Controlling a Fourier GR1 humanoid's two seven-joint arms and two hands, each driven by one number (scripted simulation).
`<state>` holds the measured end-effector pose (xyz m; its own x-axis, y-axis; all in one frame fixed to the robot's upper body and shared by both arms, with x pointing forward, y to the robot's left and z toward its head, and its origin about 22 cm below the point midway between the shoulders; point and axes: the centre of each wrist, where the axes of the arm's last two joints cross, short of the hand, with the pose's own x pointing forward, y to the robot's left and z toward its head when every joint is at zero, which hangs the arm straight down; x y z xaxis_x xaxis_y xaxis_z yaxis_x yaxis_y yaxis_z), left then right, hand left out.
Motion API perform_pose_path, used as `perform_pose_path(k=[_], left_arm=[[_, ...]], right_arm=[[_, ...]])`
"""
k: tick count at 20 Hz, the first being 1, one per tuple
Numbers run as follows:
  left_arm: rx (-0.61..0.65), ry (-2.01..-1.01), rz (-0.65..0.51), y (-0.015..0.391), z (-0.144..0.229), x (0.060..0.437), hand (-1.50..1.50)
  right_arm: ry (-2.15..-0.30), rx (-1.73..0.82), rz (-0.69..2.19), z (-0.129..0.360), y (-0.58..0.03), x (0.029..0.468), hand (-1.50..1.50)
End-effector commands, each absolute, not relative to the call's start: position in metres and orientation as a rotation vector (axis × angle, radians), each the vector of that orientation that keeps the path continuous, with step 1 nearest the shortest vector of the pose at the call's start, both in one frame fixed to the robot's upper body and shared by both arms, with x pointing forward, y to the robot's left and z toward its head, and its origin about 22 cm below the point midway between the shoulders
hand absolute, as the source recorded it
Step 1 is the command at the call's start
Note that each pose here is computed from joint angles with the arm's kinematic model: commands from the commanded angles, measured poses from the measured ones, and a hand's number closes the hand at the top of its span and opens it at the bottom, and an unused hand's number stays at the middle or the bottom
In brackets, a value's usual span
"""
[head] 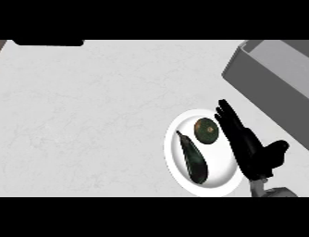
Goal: Pick the squash from the plate and place it in the cardboard box
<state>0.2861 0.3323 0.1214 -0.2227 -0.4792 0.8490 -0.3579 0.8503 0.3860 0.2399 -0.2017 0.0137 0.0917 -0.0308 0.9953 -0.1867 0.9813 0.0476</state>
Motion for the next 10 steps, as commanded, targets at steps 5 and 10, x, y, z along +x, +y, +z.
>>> perform_pose_path(k=[5,10], left_arm=[[0.337,-1.794,-0.396,0.299,0.085,0.281,0.00],[0.142,-1.751,-0.503,0.274,0.063,0.275,0.00]], right_arm=[[-2.077,0.037,0.267,0.146,-0.260,0.276,-1.50],[-2.057,-0.296,0.527,0.140,-0.335,0.280,-1.50]])
